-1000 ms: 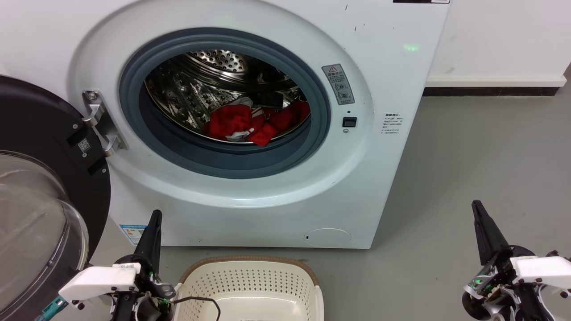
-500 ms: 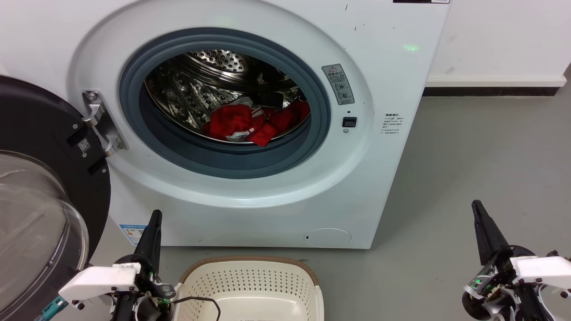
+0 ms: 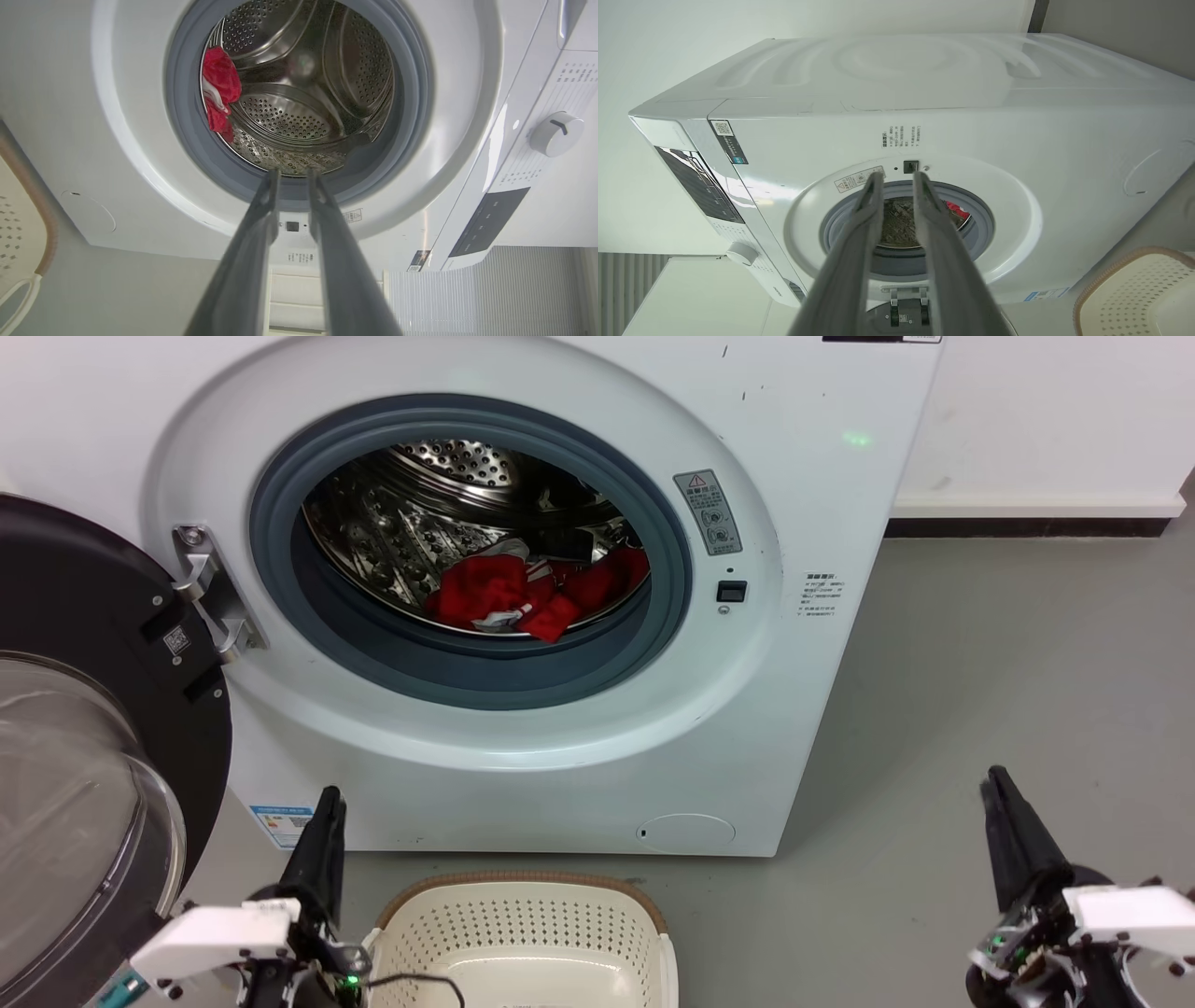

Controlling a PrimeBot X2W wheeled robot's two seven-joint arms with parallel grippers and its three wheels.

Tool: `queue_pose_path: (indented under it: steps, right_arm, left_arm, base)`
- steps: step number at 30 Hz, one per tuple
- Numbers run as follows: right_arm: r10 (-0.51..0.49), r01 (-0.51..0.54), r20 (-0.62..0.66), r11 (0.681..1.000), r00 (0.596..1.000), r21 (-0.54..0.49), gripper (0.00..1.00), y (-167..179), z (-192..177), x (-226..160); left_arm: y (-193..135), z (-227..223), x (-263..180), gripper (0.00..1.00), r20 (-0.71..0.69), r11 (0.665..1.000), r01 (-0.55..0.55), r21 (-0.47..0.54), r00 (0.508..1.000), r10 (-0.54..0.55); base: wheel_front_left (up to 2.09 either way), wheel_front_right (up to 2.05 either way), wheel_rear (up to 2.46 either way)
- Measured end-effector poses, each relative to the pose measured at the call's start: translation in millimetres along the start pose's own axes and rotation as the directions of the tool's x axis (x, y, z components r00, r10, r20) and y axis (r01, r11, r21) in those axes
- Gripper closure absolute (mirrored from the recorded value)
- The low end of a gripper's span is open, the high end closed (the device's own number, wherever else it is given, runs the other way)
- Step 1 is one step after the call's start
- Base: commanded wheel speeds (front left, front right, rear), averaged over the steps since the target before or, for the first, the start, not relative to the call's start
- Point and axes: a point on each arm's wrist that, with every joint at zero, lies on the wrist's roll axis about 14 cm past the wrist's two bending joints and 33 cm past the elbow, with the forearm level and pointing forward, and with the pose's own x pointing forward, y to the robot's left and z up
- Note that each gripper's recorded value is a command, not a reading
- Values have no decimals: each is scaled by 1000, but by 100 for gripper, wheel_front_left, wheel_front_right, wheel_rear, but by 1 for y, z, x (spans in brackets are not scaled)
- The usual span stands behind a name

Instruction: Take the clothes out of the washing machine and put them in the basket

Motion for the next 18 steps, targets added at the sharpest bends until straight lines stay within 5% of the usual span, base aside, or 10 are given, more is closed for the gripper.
queue_pose_path:
  steps: [18]
  right_arm:
    - [14,-8,42,990,999,-139,0,5,2,-3]
  left_arm:
    - [-9,-13,4,0,3,993,24,118,1000,-25]
  base:
    - [0,0,0]
